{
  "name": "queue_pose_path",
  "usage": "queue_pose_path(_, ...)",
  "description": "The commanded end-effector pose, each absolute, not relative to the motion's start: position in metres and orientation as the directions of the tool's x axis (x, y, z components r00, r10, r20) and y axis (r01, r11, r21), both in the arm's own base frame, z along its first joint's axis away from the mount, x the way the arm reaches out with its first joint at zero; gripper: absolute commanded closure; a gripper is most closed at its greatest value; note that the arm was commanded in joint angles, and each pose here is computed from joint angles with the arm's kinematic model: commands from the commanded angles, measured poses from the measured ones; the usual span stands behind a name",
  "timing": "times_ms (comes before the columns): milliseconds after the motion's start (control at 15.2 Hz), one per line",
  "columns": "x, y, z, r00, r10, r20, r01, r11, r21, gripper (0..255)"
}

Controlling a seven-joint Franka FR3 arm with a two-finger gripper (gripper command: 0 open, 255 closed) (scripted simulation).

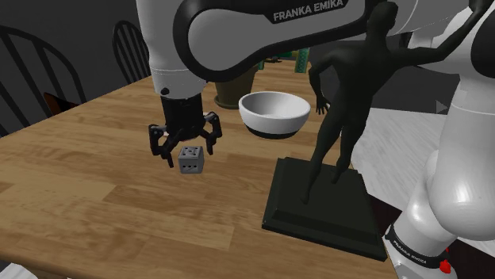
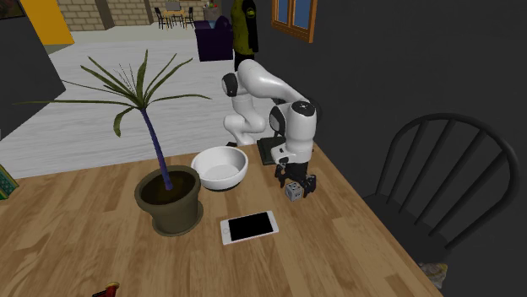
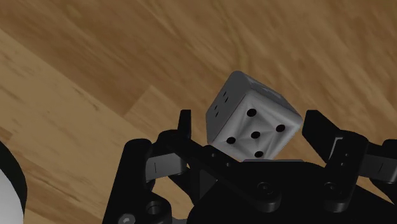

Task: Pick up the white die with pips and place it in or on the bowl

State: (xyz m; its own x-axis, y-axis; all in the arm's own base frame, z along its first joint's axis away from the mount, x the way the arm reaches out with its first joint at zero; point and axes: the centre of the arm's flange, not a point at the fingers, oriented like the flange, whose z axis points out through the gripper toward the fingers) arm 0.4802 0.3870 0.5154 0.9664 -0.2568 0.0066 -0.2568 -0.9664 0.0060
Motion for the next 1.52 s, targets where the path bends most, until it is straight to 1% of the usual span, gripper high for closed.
queue_pose_path(0,0.48,0.387,0.515,0.967,-0.256,0.007,-0.256,-0.967,0.006,0)
queue_pose_path(66,0.48,0.387,0.515,0.967,-0.256,0.007,-0.256,-0.967,0.006,255)
queue_pose_path(660,0.48,0.387,0.515,0.967,-0.256,0.007,-0.256,-0.967,0.006,255)
queue_pose_path(1452,0.48,0.387,0.579,0.967,-0.256,0.007,-0.256,-0.967,0.006,255)
